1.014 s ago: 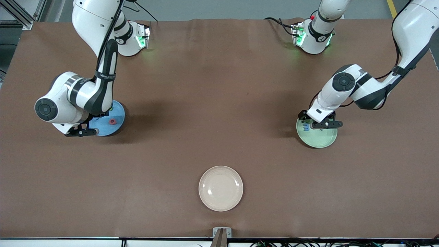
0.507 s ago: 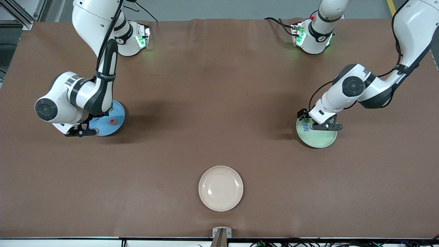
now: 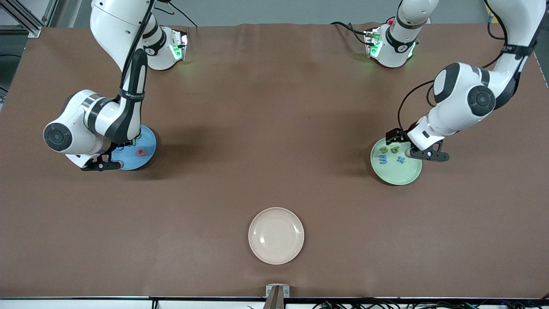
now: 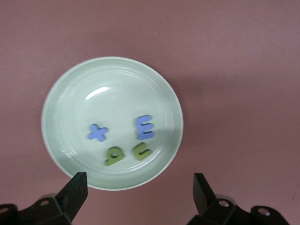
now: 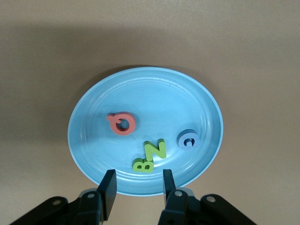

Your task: Sort uppercase to blue plate, lowercase to green plate

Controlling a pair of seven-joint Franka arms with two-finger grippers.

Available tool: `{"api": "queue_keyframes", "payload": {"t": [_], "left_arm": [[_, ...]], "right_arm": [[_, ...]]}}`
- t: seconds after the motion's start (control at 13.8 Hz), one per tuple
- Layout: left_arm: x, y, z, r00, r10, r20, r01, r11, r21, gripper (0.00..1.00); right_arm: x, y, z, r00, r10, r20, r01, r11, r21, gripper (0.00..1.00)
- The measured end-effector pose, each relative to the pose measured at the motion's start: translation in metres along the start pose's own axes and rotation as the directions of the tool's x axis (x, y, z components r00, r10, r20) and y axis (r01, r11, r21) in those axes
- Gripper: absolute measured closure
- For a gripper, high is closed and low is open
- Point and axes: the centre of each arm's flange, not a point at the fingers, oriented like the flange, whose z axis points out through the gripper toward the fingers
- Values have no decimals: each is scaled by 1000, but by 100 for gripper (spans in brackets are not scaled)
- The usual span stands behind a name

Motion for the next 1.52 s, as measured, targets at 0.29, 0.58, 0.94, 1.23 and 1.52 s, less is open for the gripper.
{"api": "queue_keyframes", "payload": {"t": [0.29, 0.58, 0.94, 1.23, 1.52], "left_arm": [[5, -34, -34, 998, -51, -30, 53, 996, 71, 0], [28, -63, -116, 992, -115, -44, 119, 988, 95, 0], [41, -66, -206, 984, -160, -74, 163, 986, 36, 0], [41, -60, -242, 985, -153, -82, 157, 987, 35, 0], [40, -51, -284, 982, -144, -124, 150, 988, 44, 0]], "right_arm": [[0, 0, 0, 1000, 0, 0, 0, 1000, 0, 52], [-1, -2, 0, 1000, -3, 10, 3, 1000, 9, 29], [4, -16, -64, 999, -35, 23, 33, 998, 62, 0], [11, -6, -139, 999, -46, -1, 46, 995, 93, 0], [15, 30, -187, 998, -15, -57, 20, 996, 90, 0]]}}
